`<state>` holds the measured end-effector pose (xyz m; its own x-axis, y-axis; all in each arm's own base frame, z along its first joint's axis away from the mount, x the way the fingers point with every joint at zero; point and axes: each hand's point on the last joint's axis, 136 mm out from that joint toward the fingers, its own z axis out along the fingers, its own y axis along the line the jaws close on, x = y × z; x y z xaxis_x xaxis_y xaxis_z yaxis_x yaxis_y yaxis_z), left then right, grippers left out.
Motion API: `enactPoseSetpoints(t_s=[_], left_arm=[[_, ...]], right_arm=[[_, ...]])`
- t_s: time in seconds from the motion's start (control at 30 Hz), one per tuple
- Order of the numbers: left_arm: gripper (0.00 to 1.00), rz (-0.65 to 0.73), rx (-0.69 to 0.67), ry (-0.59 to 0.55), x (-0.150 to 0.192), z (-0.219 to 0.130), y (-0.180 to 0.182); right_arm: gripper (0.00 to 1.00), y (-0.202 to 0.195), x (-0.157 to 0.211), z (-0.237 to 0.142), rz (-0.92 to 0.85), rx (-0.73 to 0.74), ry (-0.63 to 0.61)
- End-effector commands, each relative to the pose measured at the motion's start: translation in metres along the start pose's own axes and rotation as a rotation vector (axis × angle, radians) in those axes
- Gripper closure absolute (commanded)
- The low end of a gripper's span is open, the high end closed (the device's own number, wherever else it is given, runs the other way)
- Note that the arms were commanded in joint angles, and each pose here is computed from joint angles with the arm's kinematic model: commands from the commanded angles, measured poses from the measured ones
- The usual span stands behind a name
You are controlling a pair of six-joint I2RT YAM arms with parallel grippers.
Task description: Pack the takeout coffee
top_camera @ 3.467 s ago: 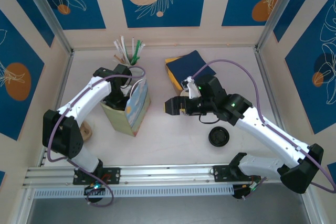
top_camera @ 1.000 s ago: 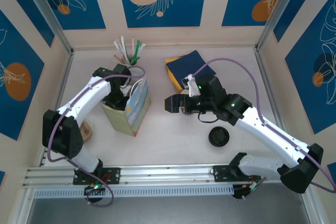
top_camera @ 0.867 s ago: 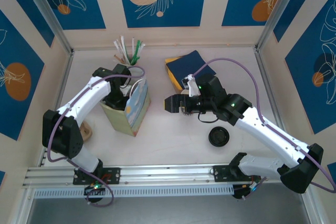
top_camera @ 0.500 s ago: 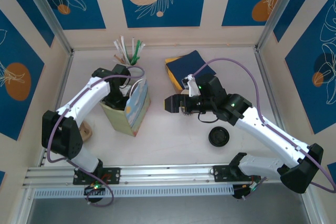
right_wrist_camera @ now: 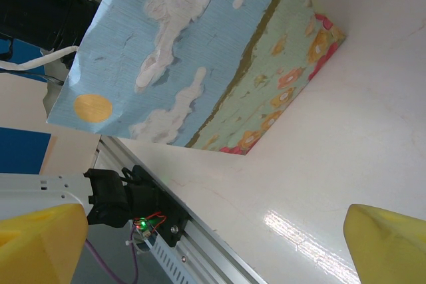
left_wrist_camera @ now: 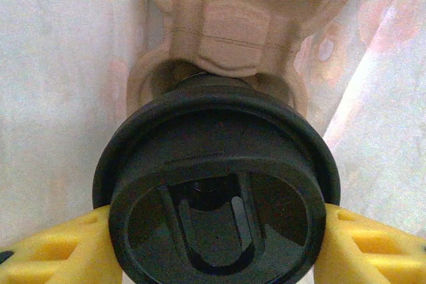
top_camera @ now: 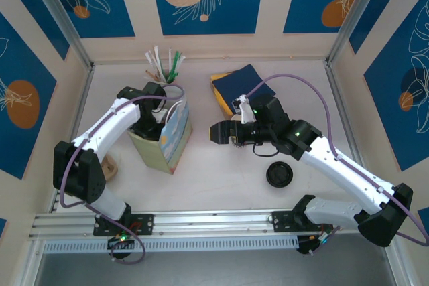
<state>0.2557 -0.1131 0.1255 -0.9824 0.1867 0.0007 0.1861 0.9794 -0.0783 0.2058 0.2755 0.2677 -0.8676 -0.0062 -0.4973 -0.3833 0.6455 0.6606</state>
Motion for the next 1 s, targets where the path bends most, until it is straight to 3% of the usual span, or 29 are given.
enactPoseSetpoints(t_s=[0.0,0.97], left_arm=[[0.52,-0.021,-0.064,0.103,0.008,0.041,0.020],[0.52,-0.036,-0.051,0.116,0.006,0.053,0.019]], right_arm=[[0.01,-0.001,0.003,0.002,-0.008,0.004,0.007],[0.01,-0.002,0.004,0.003,-0.001,0.005,0.015]])
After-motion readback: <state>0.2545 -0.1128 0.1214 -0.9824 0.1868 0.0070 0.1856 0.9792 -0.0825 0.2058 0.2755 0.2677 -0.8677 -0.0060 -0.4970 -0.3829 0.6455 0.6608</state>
